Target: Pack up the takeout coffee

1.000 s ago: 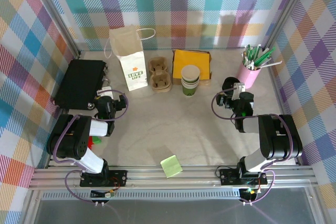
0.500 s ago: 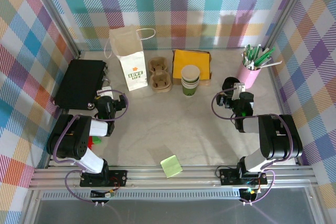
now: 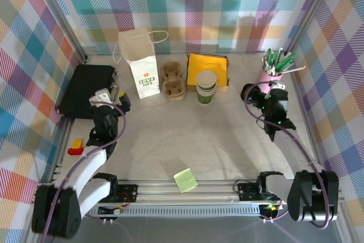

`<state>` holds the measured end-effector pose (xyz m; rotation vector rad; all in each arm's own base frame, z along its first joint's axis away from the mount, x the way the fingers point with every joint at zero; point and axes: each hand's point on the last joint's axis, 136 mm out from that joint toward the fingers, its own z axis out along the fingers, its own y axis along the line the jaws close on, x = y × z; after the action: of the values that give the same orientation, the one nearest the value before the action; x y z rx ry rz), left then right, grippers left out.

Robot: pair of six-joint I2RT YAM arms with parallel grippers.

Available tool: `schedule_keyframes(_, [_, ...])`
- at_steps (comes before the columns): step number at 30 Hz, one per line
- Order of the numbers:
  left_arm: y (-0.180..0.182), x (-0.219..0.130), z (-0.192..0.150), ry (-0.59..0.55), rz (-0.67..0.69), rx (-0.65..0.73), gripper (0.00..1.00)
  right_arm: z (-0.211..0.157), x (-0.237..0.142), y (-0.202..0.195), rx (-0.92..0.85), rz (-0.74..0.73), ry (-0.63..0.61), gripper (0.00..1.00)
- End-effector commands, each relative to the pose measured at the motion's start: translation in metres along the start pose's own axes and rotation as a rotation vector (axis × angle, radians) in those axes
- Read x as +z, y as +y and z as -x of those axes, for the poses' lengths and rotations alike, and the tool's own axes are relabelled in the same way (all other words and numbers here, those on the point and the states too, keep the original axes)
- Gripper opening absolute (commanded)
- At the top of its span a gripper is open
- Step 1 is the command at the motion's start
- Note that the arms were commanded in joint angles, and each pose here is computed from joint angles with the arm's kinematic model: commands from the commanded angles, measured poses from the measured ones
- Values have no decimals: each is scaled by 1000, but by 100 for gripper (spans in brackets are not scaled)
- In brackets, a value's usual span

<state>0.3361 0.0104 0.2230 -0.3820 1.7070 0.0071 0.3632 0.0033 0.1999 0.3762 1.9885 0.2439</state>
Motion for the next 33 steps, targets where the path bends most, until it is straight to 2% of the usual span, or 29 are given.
schedule_keyframes(1, [2,-27,-2,190,31,-141,100,-25,-28,32,205,132,259,99])
schedule_keyframes(3, [-8,-38,0,292,-8,-152,100,-19,-35,56,234,194,339,99])
schedule_keyframes(7, [-29,-55,3,438,-92,-170,100,-11,-35,92,175,145,469,99])
schedule_keyframes(13, [-57,-69,1,590,-217,-176,100,-9,-14,144,40,69,553,98])
schedule_keyframes(17, [-69,-72,6,602,-279,-168,100,-12,5,169,-32,44,580,89])
schedule_keyframes(23, [-82,-73,16,604,-320,-139,100,-19,41,181,-98,-48,581,75])
schedule_keyframes(33, [-95,-75,15,614,-363,-107,97,-31,70,176,-140,-124,598,64])
